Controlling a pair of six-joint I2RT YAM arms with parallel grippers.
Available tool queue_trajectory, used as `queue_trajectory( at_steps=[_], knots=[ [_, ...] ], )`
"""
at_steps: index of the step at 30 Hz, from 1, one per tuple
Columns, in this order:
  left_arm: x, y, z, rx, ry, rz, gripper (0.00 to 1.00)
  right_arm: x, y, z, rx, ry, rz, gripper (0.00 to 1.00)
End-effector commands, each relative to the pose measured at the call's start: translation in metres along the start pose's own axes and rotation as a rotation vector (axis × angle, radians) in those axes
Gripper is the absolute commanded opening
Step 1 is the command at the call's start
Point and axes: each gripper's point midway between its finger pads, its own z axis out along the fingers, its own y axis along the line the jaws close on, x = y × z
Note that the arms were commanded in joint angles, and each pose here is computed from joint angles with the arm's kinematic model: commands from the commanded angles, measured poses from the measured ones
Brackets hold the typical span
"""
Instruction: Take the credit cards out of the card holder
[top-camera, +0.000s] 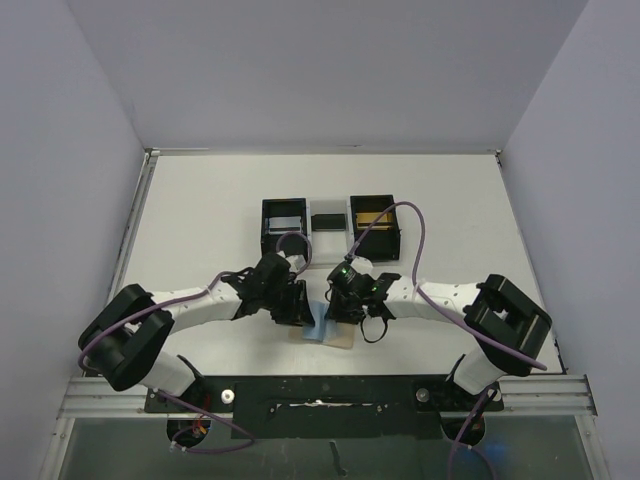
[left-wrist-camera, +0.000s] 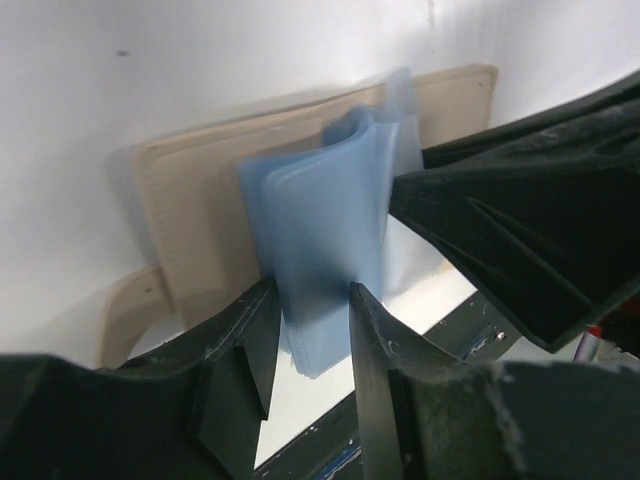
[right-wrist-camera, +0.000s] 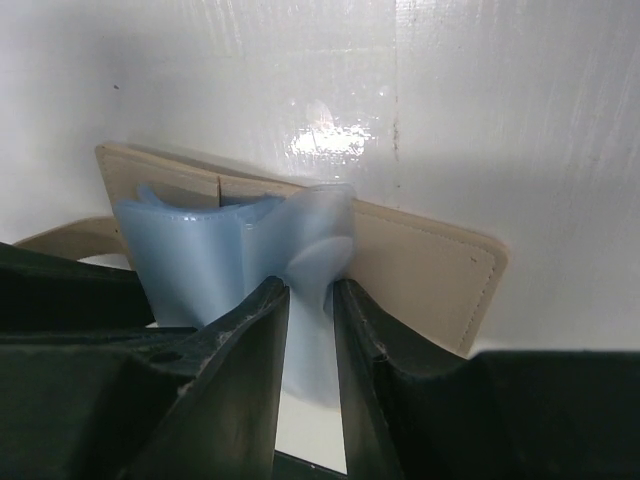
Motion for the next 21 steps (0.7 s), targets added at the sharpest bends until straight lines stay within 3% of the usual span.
queue_trajectory(
  at_steps=[1, 6, 12, 21],
  knots=[
    [-0.013, -0.039, 0.000, 0.134, -0.040, 0.022, 0.30, 0.015, -0.015, 0.007, 0.030, 0.040, 0.014, 0.27],
    [-0.020, -0.034, -0.004, 0.096, -0.086, 0.006, 0.23, 0.009, -0.015, 0.002, 0.028, 0.015, 0.019, 0.27],
    [-0.019, -0.020, -0.005, 0.022, -0.092, -0.002, 0.22, -0.007, -0.007, -0.011, 0.025, -0.037, -0.005, 0.29],
    [-0.037, -0.017, -0.025, -0.064, -0.168, 0.034, 0.37, -0.036, -0.013, -0.053, 0.092, -0.163, -0.011, 0.37]
  ],
)
